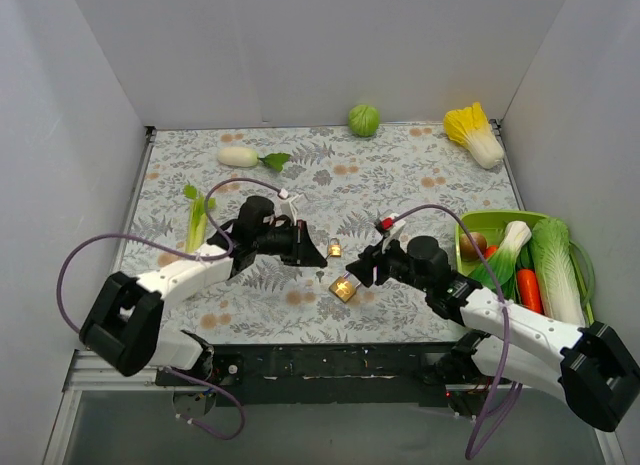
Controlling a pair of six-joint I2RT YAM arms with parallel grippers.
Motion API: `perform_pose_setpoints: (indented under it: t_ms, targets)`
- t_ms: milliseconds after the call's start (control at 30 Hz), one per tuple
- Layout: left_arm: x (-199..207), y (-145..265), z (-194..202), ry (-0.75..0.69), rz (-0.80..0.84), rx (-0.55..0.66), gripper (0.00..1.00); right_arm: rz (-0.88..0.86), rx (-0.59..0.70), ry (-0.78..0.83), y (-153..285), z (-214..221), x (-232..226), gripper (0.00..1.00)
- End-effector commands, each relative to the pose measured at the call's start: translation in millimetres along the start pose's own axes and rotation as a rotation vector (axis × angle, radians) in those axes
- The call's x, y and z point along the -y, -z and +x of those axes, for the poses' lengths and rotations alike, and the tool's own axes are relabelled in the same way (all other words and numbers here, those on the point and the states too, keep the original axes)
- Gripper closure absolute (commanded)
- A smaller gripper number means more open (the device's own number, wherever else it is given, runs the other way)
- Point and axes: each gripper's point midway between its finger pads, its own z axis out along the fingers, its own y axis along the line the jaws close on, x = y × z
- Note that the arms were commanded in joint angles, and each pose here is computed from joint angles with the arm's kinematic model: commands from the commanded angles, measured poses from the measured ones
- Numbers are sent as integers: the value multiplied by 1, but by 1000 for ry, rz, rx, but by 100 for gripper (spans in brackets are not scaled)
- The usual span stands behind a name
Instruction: Unlock with the key
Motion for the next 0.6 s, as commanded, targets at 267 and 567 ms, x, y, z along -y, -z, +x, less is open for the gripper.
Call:
perform_pose_setpoints:
  t_ms: [267, 567]
  targets:
    - [86, 56, -71, 75, 219, 549, 100, -413, 452, -254, 38, -111, -78, 41]
    - [97, 59, -73, 124, 259, 625, 100, -524, 431, -213, 26, -117, -94, 27]
